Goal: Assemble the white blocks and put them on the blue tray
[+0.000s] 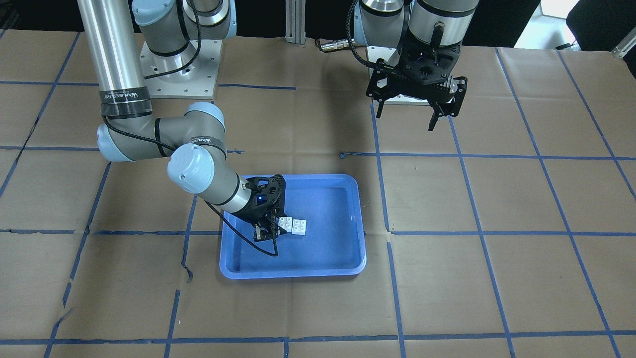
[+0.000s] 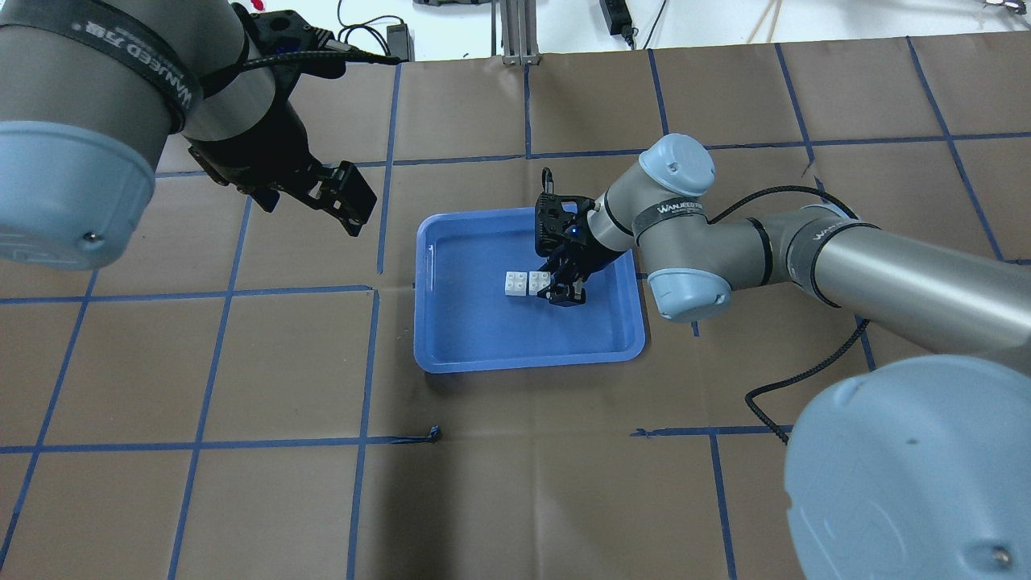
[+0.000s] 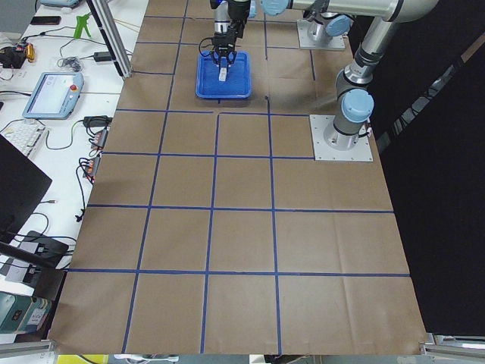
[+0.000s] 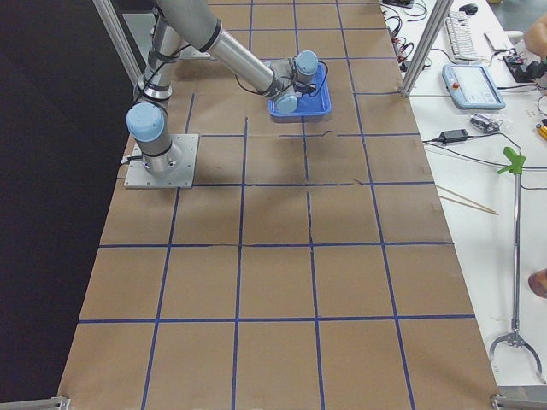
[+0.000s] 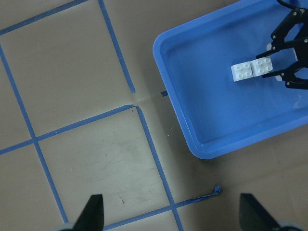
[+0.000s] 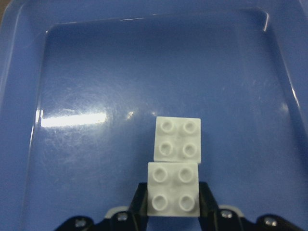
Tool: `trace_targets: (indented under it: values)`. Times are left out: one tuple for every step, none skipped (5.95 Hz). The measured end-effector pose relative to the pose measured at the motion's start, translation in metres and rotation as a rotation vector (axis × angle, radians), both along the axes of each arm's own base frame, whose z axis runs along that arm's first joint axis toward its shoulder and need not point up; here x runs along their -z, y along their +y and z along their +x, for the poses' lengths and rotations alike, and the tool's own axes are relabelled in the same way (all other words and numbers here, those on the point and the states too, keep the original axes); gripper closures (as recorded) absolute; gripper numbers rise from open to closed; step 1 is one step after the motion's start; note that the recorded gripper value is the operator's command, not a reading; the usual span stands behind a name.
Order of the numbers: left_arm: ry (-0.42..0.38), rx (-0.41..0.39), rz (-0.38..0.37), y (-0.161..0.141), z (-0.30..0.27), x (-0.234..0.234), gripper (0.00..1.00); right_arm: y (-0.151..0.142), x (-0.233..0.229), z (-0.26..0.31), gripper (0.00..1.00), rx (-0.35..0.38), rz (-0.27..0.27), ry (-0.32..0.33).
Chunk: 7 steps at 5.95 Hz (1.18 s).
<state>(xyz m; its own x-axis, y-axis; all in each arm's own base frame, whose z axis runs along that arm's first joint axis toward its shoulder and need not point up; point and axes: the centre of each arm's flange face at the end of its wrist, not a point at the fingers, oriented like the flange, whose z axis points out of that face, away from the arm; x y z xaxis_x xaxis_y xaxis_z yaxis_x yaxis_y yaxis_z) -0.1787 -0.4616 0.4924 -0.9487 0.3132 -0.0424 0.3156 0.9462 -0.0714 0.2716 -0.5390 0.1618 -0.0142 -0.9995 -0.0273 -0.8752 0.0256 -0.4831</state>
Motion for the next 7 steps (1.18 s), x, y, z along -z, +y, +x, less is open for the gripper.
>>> trace_targets:
  values:
    - [0.005, -0.031, -0.004, -0.001, 0.0, -0.001, 0.0, 0.002, 0.003, 0.005, 0.57, -0.008, -0.003, 0.0]
    - [0.013, -0.1, -0.012, -0.001, 0.002, -0.002, 0.0, 0.002, 0.004, 0.006, 0.57, -0.01, -0.007, 0.0]
    - [0.022, -0.189, -0.021, 0.001, 0.003, -0.006, 0.0, 0.002, 0.004, 0.007, 0.57, -0.01, -0.008, 0.0]
    - [0.029, -0.255, -0.026, 0.003, 0.003, -0.008, 0.0, 0.002, 0.004, 0.007, 0.57, -0.01, -0.009, -0.001]
    - [0.032, -0.287, -0.028, 0.005, 0.004, -0.01, 0.0, 0.001, 0.002, 0.007, 0.57, -0.01, -0.013, -0.003]
    - [0.033, -0.299, -0.032, 0.006, 0.004, -0.012, 0.0, 0.0, -0.001, 0.007, 0.57, -0.009, -0.019, -0.005]
    - [0.035, -0.303, -0.036, 0.007, 0.004, -0.013, 0.0, -0.001, -0.002, 0.008, 0.57, -0.005, -0.025, -0.008]
